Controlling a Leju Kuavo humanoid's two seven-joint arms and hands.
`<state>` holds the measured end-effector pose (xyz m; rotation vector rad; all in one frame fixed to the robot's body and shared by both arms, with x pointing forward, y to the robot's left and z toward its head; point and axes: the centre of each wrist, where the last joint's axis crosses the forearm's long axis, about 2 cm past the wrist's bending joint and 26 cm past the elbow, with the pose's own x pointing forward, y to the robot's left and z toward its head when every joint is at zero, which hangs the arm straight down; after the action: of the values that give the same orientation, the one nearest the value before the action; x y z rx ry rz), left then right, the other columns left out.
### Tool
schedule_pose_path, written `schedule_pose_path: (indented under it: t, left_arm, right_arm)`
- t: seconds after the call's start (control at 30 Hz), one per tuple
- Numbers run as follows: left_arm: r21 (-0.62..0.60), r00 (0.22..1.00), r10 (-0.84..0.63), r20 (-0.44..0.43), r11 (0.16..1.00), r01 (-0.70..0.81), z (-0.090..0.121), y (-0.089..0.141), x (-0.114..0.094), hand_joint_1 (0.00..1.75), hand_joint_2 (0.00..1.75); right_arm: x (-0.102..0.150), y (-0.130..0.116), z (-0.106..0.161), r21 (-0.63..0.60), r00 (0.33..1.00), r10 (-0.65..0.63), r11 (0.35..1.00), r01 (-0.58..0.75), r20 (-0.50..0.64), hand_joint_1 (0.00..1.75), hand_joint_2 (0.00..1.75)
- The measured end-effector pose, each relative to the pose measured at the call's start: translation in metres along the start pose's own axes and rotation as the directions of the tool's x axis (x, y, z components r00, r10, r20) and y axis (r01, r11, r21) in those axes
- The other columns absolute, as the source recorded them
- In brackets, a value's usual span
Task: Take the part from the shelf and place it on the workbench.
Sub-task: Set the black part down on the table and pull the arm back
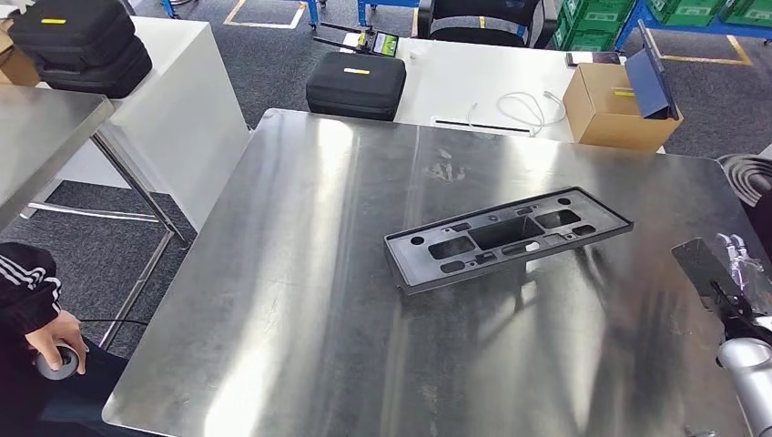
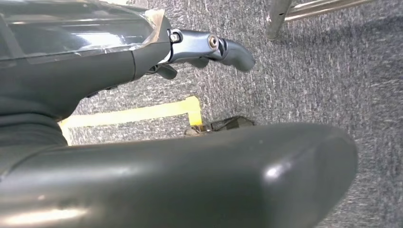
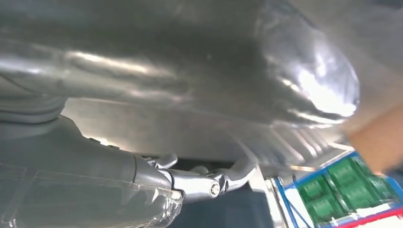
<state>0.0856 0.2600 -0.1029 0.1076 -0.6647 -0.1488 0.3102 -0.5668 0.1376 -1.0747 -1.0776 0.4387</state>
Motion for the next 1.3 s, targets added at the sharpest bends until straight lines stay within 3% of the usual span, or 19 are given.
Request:
schedule_pose_path:
  t: [1.3]
  left_arm:
    - [0.004, 1.0, 0.01, 0.002, 1.0, -0.01, -0.0014, -0.0042, 0.0048, 0.0, 0.0]
  right_arm:
    - [0.001, 0.0068, -0.0011, -0.035, 1.0, 0.004, 0.999, -0.005, -0.016, 0.0, 0.0]
